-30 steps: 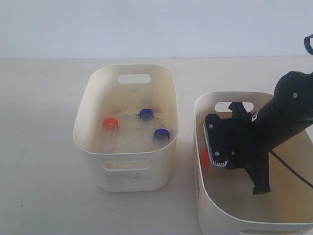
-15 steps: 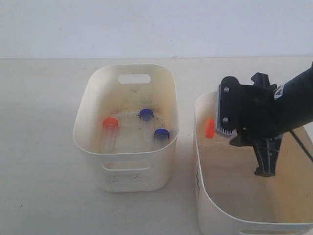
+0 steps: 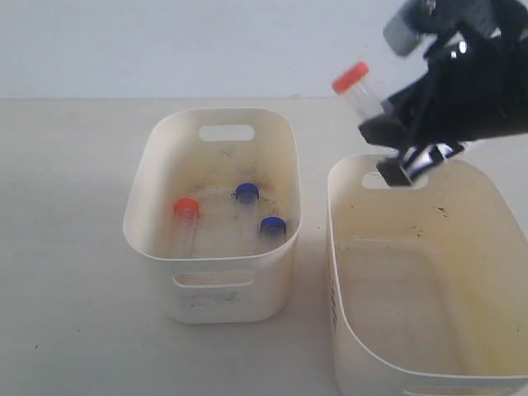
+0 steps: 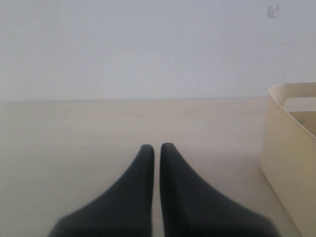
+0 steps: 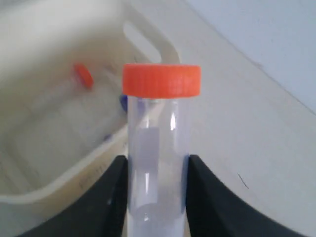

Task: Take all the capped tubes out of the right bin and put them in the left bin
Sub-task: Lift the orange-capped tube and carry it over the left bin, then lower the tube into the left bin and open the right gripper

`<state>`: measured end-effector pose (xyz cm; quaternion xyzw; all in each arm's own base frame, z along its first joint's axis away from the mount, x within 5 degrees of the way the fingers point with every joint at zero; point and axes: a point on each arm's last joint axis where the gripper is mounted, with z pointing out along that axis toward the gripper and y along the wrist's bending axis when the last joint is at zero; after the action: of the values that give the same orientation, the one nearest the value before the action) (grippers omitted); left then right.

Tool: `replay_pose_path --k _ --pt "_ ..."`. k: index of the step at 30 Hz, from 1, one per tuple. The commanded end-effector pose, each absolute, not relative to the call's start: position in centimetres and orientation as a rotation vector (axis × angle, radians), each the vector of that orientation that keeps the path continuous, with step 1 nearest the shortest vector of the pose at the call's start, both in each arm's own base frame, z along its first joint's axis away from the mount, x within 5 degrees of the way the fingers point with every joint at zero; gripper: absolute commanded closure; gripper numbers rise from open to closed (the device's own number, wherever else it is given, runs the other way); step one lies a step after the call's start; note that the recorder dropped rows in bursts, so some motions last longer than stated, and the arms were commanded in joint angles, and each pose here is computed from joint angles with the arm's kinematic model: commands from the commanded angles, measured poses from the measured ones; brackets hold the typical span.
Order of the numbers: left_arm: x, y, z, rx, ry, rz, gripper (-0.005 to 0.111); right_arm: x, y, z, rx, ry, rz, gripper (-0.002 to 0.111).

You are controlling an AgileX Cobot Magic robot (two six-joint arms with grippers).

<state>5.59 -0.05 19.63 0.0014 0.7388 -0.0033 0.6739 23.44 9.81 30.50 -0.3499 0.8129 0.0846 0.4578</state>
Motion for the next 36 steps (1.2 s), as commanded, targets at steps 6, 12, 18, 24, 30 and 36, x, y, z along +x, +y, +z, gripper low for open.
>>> replay_pose_path --k 6,12,18,24,30,36 --pt "5.6 -0.1 19.7 0.003 1.658 -0.019 0.103 23.7 17.2 33.8 -0.453 1.926 0.774 0.108" --pt "5.6 -0.1 19.7 0.003 1.658 -0.019 0.103 25.9 21.8 30.5 -0.432 1.994 0.728 0.108" --pt "5.6 -0.1 19.7 0.003 1.658 -0.019 0.103 27.9 23.3 27.0 -0.324 2.119 0.740 0.108" --pt "5.6 -0.1 19.7 0.003 1.658 -0.019 0.103 28.3 23.5 25.9 -0.303 2.151 0.730 0.103" --pt "5.6 -0.1 19.7 0.003 1.658 -0.019 0.103 28.7 23.7 24.9 -0.297 2.174 0.708 0.056" --pt "5.6 -0.1 19.7 0.003 1.658 -0.019 0.103 28.9 23.8 24.2 -0.306 2.187 0.689 0.041"
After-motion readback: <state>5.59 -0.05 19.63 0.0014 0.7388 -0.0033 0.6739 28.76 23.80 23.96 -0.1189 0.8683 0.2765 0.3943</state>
